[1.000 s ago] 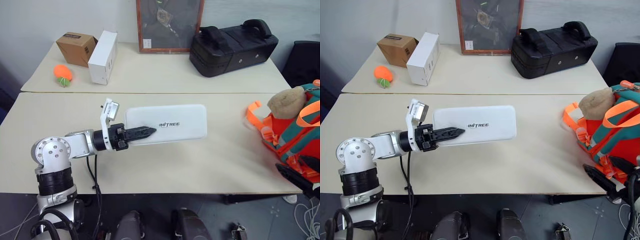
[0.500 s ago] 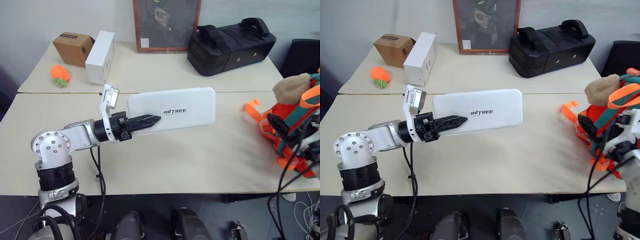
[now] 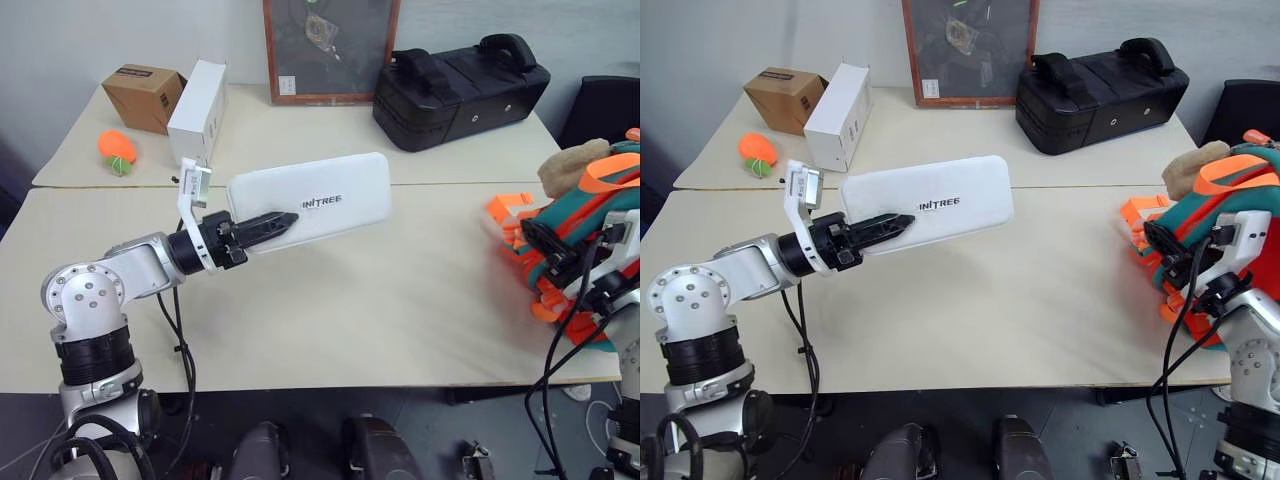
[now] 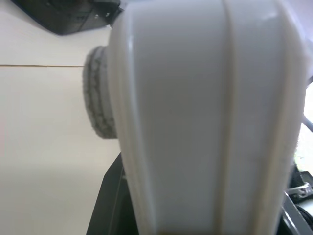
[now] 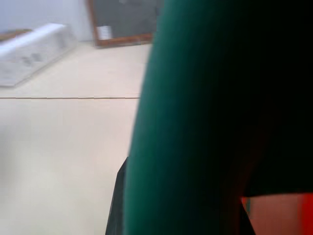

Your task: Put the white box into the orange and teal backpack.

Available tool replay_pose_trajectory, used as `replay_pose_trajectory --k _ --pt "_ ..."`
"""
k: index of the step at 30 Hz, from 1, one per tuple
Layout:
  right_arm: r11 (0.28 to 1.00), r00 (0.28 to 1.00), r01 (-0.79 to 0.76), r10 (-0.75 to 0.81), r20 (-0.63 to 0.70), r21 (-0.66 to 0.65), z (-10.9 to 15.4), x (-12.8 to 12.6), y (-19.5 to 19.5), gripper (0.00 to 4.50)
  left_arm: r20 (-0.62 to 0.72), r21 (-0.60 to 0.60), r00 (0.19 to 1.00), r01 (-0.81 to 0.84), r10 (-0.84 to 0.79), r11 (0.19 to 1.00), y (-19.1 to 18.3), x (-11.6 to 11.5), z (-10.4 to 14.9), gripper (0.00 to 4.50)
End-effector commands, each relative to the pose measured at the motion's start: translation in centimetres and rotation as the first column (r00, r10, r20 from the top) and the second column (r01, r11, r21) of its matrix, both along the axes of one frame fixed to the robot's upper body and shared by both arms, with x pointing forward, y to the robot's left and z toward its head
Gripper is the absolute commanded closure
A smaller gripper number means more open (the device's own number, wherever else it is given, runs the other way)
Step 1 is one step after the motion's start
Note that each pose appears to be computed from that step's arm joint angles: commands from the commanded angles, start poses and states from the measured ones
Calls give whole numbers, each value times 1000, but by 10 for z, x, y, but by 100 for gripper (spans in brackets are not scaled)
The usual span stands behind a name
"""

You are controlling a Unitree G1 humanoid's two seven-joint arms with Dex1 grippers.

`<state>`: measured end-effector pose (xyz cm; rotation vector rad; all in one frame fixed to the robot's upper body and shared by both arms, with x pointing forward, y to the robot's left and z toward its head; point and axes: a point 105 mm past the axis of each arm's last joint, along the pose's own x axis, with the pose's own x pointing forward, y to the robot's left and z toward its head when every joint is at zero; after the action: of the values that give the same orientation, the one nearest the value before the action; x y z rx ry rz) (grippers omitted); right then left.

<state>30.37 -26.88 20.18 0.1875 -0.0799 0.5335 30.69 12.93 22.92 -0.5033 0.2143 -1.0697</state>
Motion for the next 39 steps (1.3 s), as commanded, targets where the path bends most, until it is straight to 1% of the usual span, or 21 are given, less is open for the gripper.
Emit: replay_pose_trajectory --k 1,2,4,6,7,11,14,16,18,20,22,25,29,33,36,39 --pt "912 913 -408 409 1 -42 25 -32 58 448 75 -5 996 -45 46 999 16 2 15 318" --pt "873 874 -485 485 -22 -54 26 -38 69 448 85 6 995 -55 55 998 21 4 16 318" --pt "761 765 -644 640 -70 -79 28 -56 89 448 111 23 991 -77 74 997 31 8 22 318" --pt "657 664 -748 739 -112 -93 30 -69 100 448 137 29 986 -95 90 995 39 12 31 318" --pt "623 631 -776 765 -126 -102 31 -72 103 448 147 34 985 -99 93 995 42 13 35 318" --pt "446 460 -887 872 -168 -117 45 -85 114 448 222 69 971 -108 90 992 55 13 52 318" --pt "376 390 -920 901 -188 -107 52 -87 115 448 289 79 957 -44 20 996 56 -2 68 318" --pt "354 366 -930 907 -206 -95 52 -86 114 448 323 80 945 16 -41 997 53 -14 77 318" --pt "351 360 -933 903 -233 -82 48 -83 111 448 357 86 929 75 -101 993 46 -24 85 318" --pt "349 358 -934 900 -247 -81 44 -82 108 448 379 95 915 109 -137 989 37 -28 87 318" --pt "343 349 -937 900 -261 -71 41 -81 106 448 397 117 906 112 -150 987 27 -22 84 318" --pt "332 335 -941 900 -278 -59 41 -82 102 448 415 140 895 114 -163 984 13 -8 80 318" --pt "323 325 -945 899 -293 -57 45 -85 97 448 428 193 875 157 -227 969 -6 8 73 318" --pt "318 320 -946 900 -295 -55 52 -91 93 448 444 258 851 179 -281 950 -16 23 69 318" --pt "306 303 -951 899 -316 -41 54 -102 91 448 472 267 831 182 -294 946 -16 29 75 318" --pt "306 302 -951 896 -326 -40 52 -108 89 448 481 249 820 213 -311 945 -12 27 83 318"
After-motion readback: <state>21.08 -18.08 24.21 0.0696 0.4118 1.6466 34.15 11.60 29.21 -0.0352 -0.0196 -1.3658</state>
